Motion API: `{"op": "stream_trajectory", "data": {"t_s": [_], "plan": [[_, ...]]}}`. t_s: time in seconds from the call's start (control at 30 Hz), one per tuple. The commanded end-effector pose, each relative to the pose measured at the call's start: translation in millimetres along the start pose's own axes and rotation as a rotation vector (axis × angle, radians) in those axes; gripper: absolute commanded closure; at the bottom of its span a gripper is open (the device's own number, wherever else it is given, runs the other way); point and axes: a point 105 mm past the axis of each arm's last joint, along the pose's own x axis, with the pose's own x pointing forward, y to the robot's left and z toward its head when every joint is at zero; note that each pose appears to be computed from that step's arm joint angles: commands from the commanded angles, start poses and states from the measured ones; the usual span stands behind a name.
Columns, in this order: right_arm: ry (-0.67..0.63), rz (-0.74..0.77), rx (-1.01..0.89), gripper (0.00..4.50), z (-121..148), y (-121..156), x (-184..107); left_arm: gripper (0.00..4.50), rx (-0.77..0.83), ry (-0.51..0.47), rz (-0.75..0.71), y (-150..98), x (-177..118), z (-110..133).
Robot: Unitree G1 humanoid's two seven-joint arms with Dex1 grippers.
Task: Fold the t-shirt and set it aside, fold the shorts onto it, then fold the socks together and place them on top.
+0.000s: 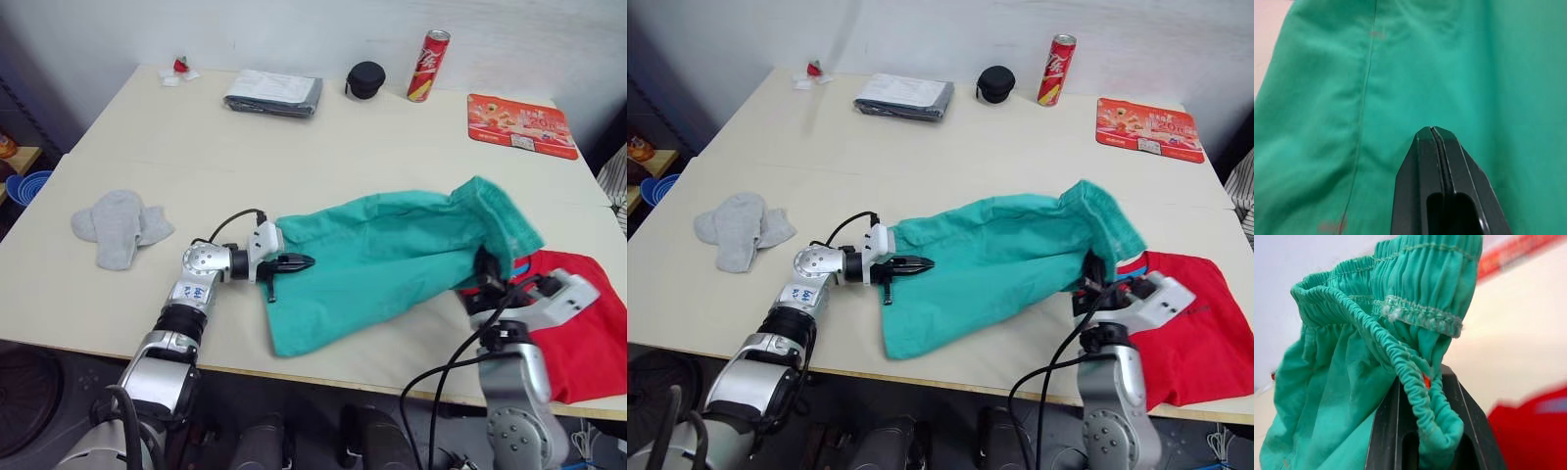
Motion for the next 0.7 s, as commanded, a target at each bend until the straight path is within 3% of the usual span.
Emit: {"op": "stream_trajectory", "data": {"t_s": [0.03,0.17,0.3,0.47,0.7], "plan": [[0.006,0.217,-0.188,4.48,10,51,0,4.5,-0.007,0.003,0.008,-2,3,3],[0.096,0.457,-0.383,4.48,-13,104,-1,4.5,-0.026,0.032,0.027,-3,7,1],[0.207,0.594,-0.366,4.48,-38,138,-7,4.5,-0.055,0.053,0.047,-5,-2,-2],[0.367,0.66,-0.32,4.48,-70,148,-14,4.5,-0.079,0.086,0.077,-11,-24,-11],[0.522,0.674,-0.397,4.48,-97,134,-30,4.5,-0.082,0.053,0.12,-11,-55,2]]}}
